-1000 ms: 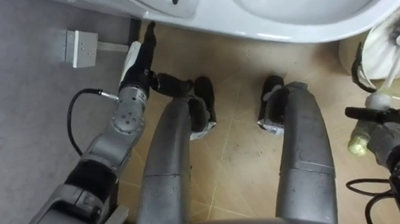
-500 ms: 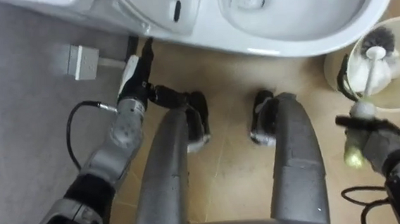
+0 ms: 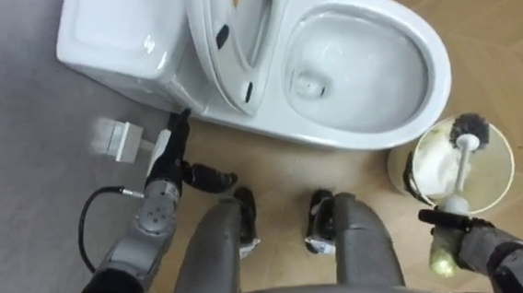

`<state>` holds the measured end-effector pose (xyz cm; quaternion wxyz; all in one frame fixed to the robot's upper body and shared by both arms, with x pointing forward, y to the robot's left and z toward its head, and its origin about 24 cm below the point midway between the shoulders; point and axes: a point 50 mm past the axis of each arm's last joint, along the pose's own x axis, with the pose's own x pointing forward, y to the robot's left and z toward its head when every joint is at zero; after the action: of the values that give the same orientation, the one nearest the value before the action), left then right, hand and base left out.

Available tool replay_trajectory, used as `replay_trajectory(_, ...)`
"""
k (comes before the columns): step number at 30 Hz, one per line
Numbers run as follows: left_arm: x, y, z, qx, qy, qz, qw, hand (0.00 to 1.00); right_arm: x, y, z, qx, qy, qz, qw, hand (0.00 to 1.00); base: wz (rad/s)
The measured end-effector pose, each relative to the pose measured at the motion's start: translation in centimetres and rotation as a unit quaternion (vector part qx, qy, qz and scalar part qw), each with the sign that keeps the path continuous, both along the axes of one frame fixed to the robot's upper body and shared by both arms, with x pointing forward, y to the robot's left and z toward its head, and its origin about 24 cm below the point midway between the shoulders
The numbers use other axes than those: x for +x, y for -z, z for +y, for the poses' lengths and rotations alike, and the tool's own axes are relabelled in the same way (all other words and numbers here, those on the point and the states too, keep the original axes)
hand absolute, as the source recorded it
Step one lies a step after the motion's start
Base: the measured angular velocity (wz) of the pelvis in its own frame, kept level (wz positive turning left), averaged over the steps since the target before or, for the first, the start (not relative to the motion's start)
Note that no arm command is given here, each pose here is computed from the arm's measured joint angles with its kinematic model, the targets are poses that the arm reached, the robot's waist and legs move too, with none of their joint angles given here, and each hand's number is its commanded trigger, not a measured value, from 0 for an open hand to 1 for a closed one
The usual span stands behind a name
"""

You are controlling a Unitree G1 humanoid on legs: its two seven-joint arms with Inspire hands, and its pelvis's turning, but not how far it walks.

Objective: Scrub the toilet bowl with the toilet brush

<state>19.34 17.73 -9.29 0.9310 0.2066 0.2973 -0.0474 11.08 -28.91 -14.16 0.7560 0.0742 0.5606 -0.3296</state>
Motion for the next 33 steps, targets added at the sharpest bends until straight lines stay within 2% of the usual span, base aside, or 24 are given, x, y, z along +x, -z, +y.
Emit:
replay_trajectory(4, -1.3, 0.6, 1.0, 0.015, 0.005, 0.02, 1.0, 0.0, -1.0, 0.3, 0.0, 0.005, 0.004, 0.0, 1.0, 1.0, 0.0)
replay_trajectory(7, -3.2, 0.9, 1.9, 0.022, -0.003, 0.034, 0.999, 0.0, -2.5, 0.7, 0.2, 0.01, 0.015, 0.01, 1.0, 1.0, 0.05)
replay_trajectory(9, -5.1, 1.2, 2.1, 0.022, -0.007, 0.049, 0.999, 0.0, -4.0, 1.0, 0.1, 0.011, 0.019, 0.018, 1.0, 1.0, 0.11)
replay_trajectory(14, -7.1, 1.0, 3.6, 0.045, -0.026, 0.059, 0.997, 0.0, -7.7, 1.6, 0.7, 0.024, 0.025, 0.045, 0.998, 1.0, 0.05)
replay_trajectory(22, -7.7, 1.2, 4.2, 0.064, -0.035, 0.079, 0.994, 0.0, -8.3, 2.3, 2.4, 0.047, -0.022, 0.064, 0.997, 1.0, 0.03)
replay_trajectory(25, -6.8, 0.2, 4.4, 0.091, -0.02, 0.057, 0.994, 0.0, -7.3, 2.1, 2.2, 0.038, -0.036, 0.058, 0.997, 1.0, 0.03)
replay_trajectory(29, -5.9, -1.3, 6.0, 0.112, -0.056, 0.018, 0.992, 0.0, -6.9, 2.0, 2.0, 0.015, -0.064, 0.058, 0.996, 1.0, -0.01)
replay_trajectory(33, -5.4, -2.0, 6.0, 0.133, -0.069, -0.012, 0.989, 0.0, -6.7, 1.9, 1.8, 0.0, -0.083, 0.06, 0.995, 1.0, 0.0)
